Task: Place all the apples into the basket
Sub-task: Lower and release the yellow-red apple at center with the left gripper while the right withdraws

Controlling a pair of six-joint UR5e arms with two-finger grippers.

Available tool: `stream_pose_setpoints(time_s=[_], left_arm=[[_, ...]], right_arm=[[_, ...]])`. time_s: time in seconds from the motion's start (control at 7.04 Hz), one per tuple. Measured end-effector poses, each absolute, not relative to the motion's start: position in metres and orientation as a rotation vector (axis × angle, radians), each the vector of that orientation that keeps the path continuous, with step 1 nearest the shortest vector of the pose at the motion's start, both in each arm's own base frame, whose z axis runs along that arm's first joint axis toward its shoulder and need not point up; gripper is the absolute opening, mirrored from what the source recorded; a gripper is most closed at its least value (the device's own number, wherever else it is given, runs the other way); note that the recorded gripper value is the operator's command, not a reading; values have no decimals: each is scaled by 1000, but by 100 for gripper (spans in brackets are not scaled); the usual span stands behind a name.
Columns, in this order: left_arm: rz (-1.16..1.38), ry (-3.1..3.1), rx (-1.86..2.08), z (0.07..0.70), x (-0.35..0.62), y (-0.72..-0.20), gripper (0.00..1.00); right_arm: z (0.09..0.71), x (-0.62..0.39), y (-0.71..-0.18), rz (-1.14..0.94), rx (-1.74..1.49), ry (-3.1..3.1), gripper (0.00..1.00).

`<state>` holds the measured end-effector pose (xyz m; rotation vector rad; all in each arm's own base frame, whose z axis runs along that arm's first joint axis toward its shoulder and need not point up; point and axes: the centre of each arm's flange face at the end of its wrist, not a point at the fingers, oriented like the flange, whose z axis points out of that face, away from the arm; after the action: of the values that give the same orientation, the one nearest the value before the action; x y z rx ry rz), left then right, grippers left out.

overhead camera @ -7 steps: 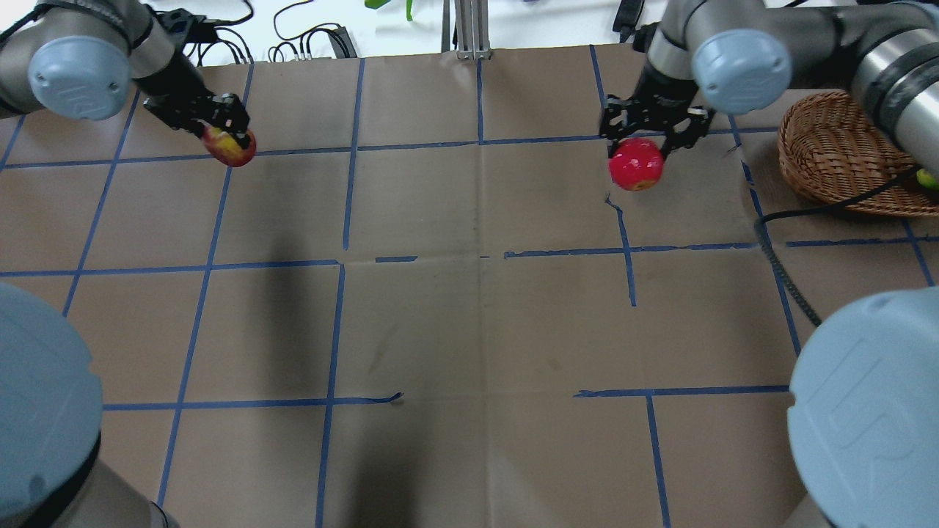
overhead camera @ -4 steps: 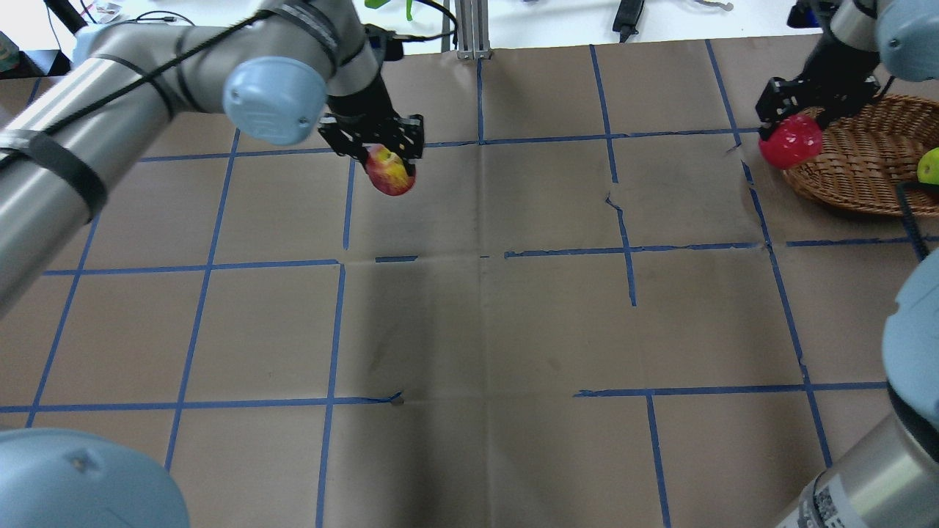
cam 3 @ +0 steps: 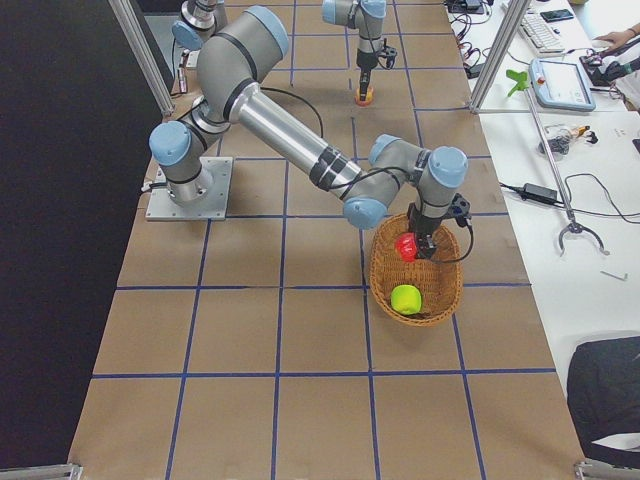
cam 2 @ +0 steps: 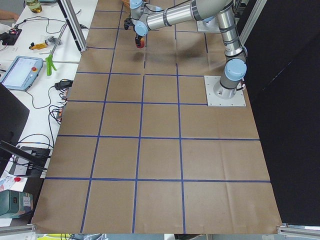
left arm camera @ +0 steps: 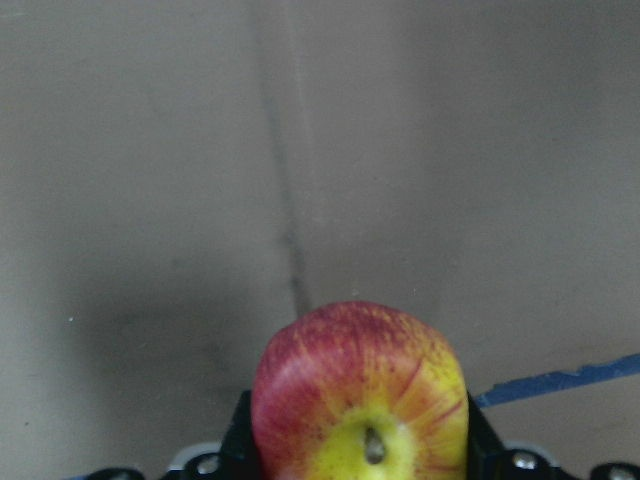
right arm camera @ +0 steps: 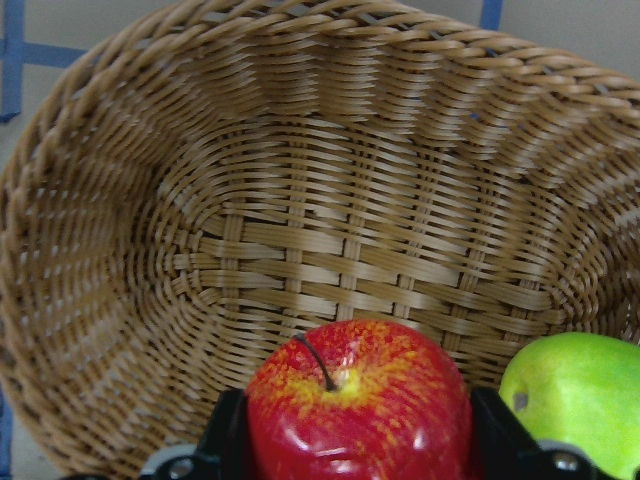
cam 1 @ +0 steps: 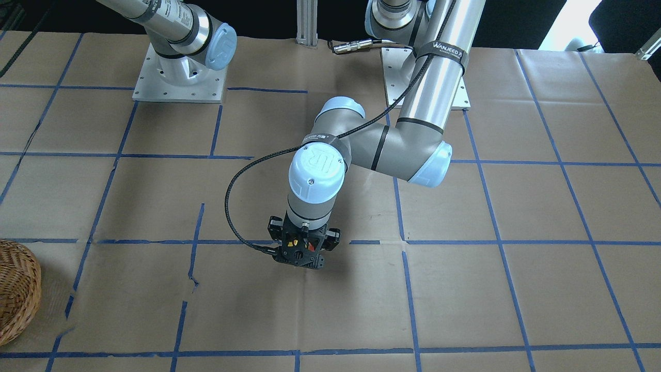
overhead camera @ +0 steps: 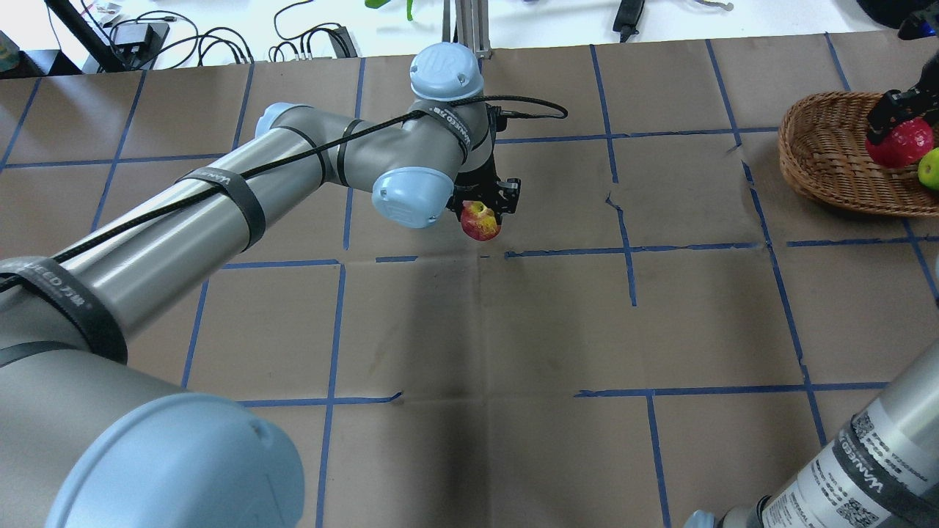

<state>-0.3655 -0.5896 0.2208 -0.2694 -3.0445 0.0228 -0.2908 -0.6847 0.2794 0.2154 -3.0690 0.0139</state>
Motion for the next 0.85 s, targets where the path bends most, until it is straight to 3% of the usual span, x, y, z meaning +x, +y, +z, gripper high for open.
stream_pose_setpoints(time_s=[0.14, 0.28, 0.85], left_arm=[[20, -3047, -274, 212, -367, -589, 66], [18, -3069, -278, 208, -365, -589, 98], [59, -3153, -288, 225, -358, -592, 99]], right_arm=[[265, -304, -688, 11, 219, -3066, 92], [255, -311, -688, -1, 218, -3066, 99], [272, -308, -681, -44, 223, -3079, 100]])
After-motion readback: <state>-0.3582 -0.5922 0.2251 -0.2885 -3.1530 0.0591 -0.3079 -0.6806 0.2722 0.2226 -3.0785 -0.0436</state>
